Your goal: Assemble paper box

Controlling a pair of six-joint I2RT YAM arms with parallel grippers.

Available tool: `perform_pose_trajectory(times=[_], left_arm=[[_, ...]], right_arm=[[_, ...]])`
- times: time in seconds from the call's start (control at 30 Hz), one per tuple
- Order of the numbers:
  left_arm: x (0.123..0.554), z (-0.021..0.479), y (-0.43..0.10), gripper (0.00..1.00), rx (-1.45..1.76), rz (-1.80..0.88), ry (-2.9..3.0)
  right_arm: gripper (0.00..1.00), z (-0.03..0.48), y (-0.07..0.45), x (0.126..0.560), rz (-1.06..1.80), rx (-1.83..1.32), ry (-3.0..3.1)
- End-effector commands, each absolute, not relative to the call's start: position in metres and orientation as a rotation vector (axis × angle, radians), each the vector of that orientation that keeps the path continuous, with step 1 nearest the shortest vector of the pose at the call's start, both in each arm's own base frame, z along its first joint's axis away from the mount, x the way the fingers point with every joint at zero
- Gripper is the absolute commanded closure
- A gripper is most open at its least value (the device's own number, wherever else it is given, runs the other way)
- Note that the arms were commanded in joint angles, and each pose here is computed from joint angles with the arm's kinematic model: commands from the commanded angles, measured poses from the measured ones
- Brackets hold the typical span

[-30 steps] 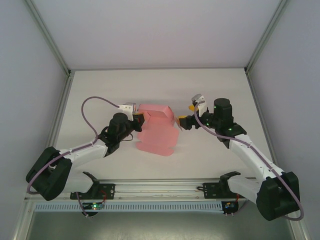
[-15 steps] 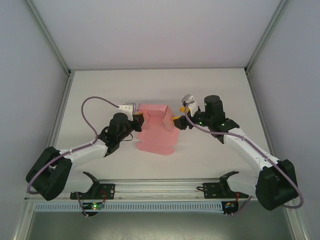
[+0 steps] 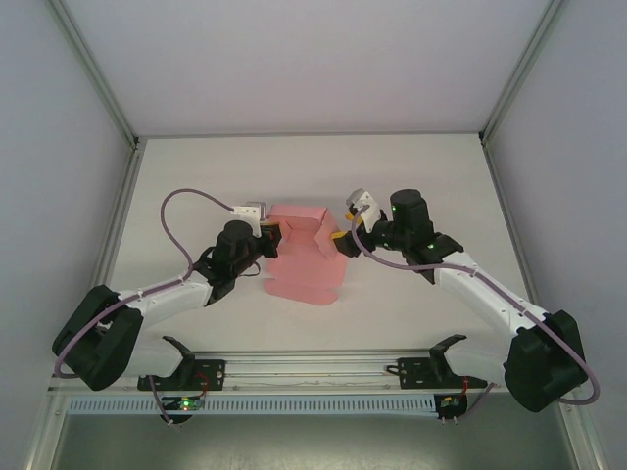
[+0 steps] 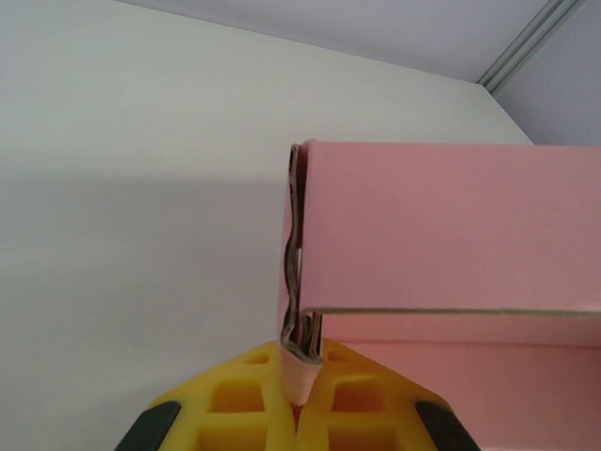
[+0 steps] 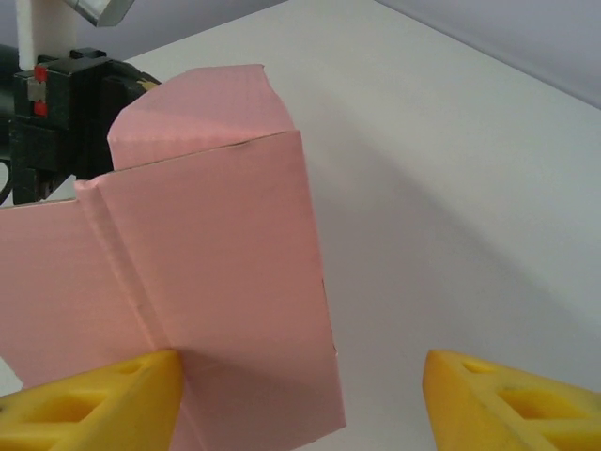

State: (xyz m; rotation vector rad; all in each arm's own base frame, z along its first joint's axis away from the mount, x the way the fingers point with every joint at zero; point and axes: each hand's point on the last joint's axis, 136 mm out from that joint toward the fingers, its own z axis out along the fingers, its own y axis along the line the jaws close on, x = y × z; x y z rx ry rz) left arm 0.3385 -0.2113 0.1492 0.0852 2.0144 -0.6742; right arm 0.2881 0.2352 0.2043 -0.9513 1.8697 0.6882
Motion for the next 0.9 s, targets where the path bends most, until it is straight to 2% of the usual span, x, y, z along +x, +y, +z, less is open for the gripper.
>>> perform_pose_trajectory(times=[0.0, 0.47, 0.73, 0.87], left_arm=[[0.343, 0.159, -0.217, 1.0, 0.093, -0.677, 1.994], [0.346, 0.155, -0.218, 1.0, 0.085, -0.665, 2.023], [0.344, 0.158, -0.226, 1.0, 0.108, -0.717, 2.014], [0.346, 0.158, -0.226, 1.0, 0.099, -0.72, 2.017]], right_arm=[[0.32, 0.218, 0.241, 0.285, 0.675, -0.989, 1.814], [0.32, 0.213, 0.258, 0.28, 0.715, -1.068, 1.807], [0.33, 0.209, 0.263, 0.306, 0.577, -0.955, 1.847], [0.47, 0.208, 0.263, 0.323, 0.417, -0.861, 1.857]])
